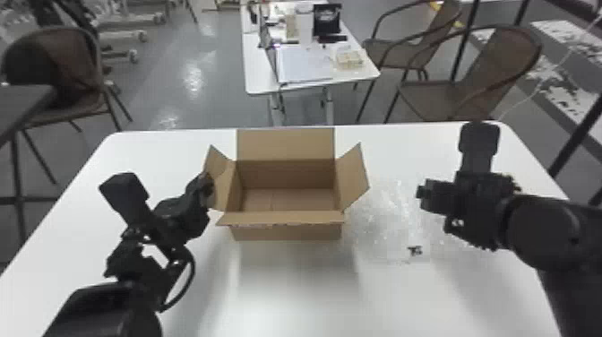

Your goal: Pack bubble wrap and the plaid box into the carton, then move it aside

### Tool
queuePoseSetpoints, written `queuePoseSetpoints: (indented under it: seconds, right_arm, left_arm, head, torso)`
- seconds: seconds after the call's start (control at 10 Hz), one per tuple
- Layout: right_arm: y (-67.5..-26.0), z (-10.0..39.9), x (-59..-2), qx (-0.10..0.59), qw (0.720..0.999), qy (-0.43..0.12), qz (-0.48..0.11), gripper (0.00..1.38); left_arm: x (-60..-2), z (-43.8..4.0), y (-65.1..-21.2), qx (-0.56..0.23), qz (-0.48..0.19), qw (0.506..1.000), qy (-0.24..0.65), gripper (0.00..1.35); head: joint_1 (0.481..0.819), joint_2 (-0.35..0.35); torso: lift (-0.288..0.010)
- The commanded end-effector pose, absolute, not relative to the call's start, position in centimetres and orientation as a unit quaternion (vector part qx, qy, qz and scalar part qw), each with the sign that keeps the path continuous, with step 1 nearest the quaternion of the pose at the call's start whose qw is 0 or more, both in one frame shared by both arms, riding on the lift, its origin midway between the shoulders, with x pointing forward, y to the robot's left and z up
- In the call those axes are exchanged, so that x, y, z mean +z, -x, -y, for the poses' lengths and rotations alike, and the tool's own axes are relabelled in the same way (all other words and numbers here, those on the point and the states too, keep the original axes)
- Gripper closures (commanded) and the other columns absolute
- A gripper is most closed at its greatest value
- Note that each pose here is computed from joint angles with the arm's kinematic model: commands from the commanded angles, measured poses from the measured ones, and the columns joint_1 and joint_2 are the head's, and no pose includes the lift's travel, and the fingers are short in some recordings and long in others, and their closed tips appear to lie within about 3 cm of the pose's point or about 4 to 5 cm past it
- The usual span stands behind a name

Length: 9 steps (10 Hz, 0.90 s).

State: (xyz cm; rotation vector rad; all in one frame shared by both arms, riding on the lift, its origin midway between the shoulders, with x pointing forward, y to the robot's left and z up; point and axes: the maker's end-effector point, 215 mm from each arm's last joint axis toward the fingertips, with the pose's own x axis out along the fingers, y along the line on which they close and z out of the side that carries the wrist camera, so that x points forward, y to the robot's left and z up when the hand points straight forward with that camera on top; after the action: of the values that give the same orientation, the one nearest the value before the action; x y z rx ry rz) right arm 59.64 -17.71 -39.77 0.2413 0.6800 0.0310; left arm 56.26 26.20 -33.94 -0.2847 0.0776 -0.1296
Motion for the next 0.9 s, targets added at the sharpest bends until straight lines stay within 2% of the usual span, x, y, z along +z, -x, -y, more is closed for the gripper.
queuePoseSetpoints:
  seconds: [0.0, 0.1, 0.2, 0.3, 0.4, 0.5, 0.6, 0.8]
  right_arm:
    - [-60.3, 18.0, -36.4, 0.015, 0.948, -0.122, -0.294, 1.05]
    - [-60.7, 18.2, -34.1, 0.015, 0.955, -0.127, -0.269, 1.05]
    - [-60.3, 17.7, -34.3, 0.029, 0.947, -0.130, -0.292, 1.05]
    - [-59.7, 17.4, -35.9, 0.037, 0.937, -0.106, -0.331, 0.95]
    - [-59.5, 16.8, -37.7, 0.036, 0.931, -0.102, -0.347, 0.68]
    - [-58.8, 16.5, -39.6, 0.031, 0.923, -0.094, -0.373, 0.47]
    - [-58.2, 16.6, -41.2, 0.024, 0.916, -0.085, -0.391, 0.40]
    - [-57.4, 16.5, -44.3, 0.021, 0.900, -0.085, -0.427, 0.39]
  left_arm:
    - [-34.0, -26.2, -56.2, -0.064, -0.040, 0.987, 0.142, 1.21]
    - [-34.1, -26.3, -56.2, -0.063, -0.040, 0.987, 0.143, 1.21]
    - [-34.1, -26.2, -56.2, -0.063, -0.040, 0.987, 0.143, 1.21]
    - [-34.1, -26.0, -56.3, -0.065, -0.041, 0.987, 0.143, 1.21]
    - [-34.1, -25.9, -56.3, -0.067, -0.041, 0.987, 0.143, 1.21]
    - [-34.1, -25.9, -56.3, -0.067, -0.042, 0.987, 0.143, 1.21]
    - [-34.3, -25.8, -56.2, -0.067, -0.044, 0.986, 0.144, 1.21]
    - [-34.7, -25.7, -56.1, -0.068, -0.048, 0.985, 0.150, 1.21]
  head:
    - [0.695, 0.080]
    - [0.695, 0.080]
    - [0.695, 0.078]
    - [0.695, 0.077]
    - [0.695, 0.080]
    - [0.695, 0.082]
    - [0.695, 0.086]
    - [0.695, 0.088]
  torso:
    - [-0.137]
    - [-0.137]
    - [-0.137]
    - [-0.137]
    - [-0.137]
    - [-0.137]
    - [-0.137]
    - [-0.137]
